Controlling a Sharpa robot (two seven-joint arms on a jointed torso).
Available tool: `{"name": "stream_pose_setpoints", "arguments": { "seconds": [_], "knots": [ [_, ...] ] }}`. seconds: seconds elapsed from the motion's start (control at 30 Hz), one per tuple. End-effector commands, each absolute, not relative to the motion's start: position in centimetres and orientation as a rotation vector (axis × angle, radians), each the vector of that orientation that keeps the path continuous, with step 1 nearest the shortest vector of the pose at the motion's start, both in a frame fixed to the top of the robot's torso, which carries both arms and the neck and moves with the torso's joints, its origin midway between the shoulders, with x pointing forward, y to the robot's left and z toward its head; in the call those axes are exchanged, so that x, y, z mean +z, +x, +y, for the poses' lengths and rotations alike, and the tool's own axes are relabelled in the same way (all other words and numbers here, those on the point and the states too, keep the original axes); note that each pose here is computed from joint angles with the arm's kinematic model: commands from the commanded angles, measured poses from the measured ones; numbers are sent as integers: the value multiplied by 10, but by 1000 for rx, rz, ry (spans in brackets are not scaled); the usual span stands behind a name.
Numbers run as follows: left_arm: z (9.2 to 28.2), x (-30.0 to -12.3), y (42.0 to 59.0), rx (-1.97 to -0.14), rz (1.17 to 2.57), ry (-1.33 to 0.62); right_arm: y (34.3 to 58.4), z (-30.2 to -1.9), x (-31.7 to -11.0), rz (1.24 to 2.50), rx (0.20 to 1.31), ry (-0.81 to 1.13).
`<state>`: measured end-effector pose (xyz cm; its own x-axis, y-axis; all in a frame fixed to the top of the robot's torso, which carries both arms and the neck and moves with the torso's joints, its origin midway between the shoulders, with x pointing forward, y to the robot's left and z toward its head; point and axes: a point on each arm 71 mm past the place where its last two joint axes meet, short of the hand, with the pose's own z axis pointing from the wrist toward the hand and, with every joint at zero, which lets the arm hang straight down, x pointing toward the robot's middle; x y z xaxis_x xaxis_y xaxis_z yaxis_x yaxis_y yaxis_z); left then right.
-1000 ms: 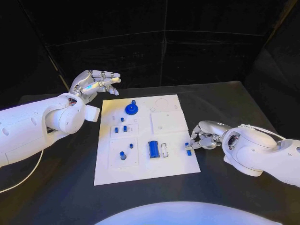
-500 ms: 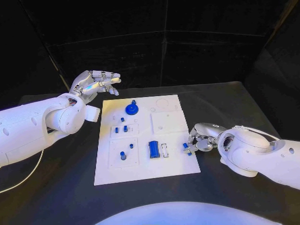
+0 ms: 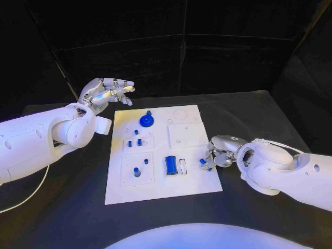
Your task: Assemble the parts on the task board
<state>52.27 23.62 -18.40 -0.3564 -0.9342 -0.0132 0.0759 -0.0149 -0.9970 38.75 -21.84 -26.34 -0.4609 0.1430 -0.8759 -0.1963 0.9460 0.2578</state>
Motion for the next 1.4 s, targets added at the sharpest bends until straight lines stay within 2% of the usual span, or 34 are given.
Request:
{"name": "stream_pose_setpoints", "arguments": {
  "seconds": [0.03,0.23,0.67,1.0,1.4],
  "knots": [
    [235,-183,523,-1522,1411,-952,383,-221,-274,2059,317,-91],
    [235,-184,523,-1520,1414,-952,381,-218,-272,2066,327,-84],
    [235,-185,522,-1517,1419,-954,371,-214,-267,2108,479,171],
    [235,-185,522,-1516,1419,-955,373,-208,-261,2015,601,318],
    [235,-185,521,-1519,1420,-954,375,-191,-265,2045,679,388]
  ]
}}
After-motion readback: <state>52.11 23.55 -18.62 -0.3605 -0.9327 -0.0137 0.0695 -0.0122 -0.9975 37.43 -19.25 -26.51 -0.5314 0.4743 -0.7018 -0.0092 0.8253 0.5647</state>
